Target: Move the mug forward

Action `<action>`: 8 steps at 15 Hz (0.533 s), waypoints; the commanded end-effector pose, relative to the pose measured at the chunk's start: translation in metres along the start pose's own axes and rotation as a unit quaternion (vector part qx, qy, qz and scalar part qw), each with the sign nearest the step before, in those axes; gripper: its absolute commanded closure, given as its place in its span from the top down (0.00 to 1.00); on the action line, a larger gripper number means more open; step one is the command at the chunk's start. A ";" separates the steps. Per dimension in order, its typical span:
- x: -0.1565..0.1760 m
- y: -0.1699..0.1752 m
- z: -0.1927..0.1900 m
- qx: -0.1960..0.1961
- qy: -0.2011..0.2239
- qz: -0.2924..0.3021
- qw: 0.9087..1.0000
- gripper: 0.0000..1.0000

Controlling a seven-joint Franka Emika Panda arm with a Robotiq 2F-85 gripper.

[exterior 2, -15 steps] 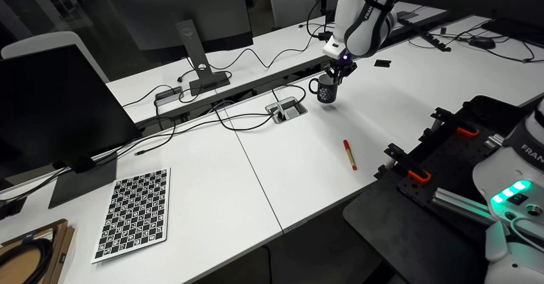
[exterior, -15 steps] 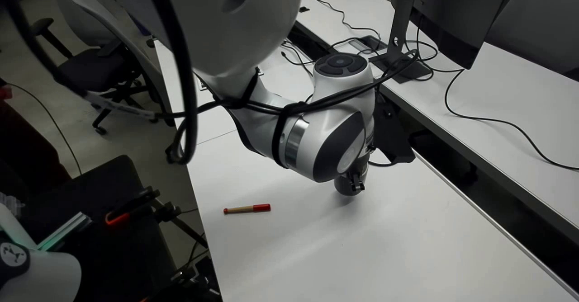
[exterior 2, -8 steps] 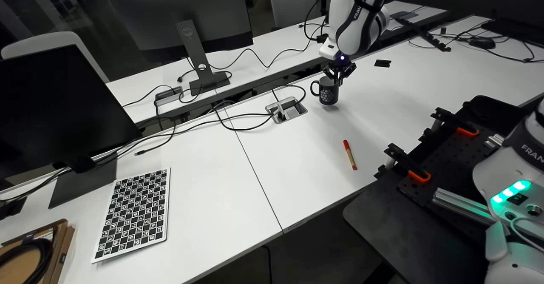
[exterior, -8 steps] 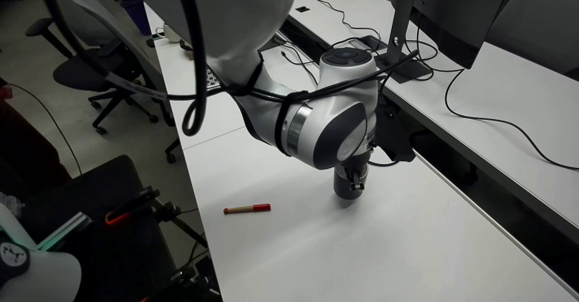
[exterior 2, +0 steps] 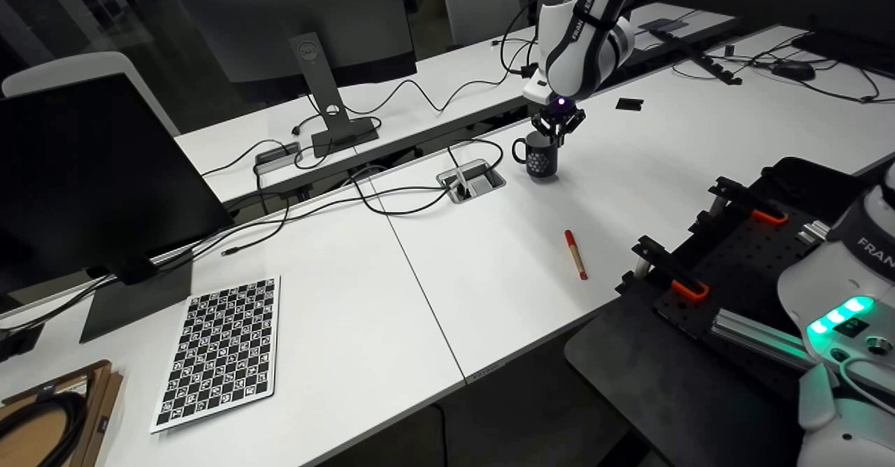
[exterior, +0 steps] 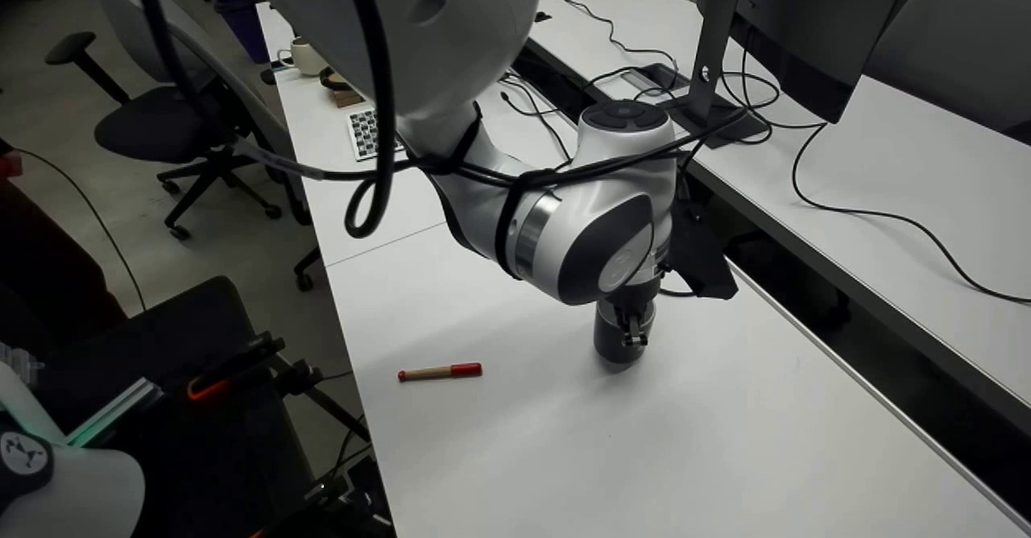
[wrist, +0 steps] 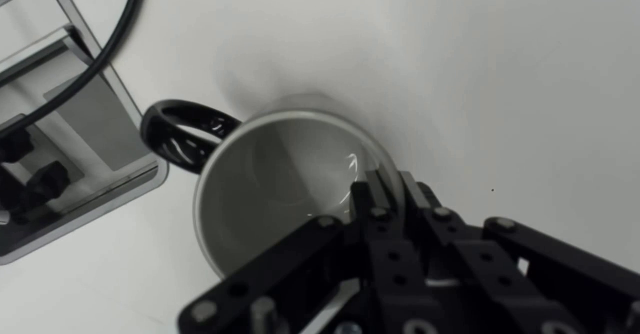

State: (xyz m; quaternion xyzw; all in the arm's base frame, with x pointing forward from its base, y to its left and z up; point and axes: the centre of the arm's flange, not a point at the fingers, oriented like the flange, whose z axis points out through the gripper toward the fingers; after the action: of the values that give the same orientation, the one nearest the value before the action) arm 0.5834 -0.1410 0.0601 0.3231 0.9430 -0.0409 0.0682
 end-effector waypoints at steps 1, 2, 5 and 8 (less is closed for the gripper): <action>-0.012 0.005 0.010 0.001 0.001 -0.001 1.000 0.02; -0.011 0.005 0.012 0.001 0.002 0.000 1.000 0.02; -0.011 0.007 0.017 0.001 0.005 0.001 1.000 0.02; -0.010 0.007 0.021 0.000 0.007 0.003 1.000 0.02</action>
State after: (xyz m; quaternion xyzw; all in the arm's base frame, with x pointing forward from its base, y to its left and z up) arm 0.5855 -0.1401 0.0417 0.3292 0.9415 -0.0383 0.0605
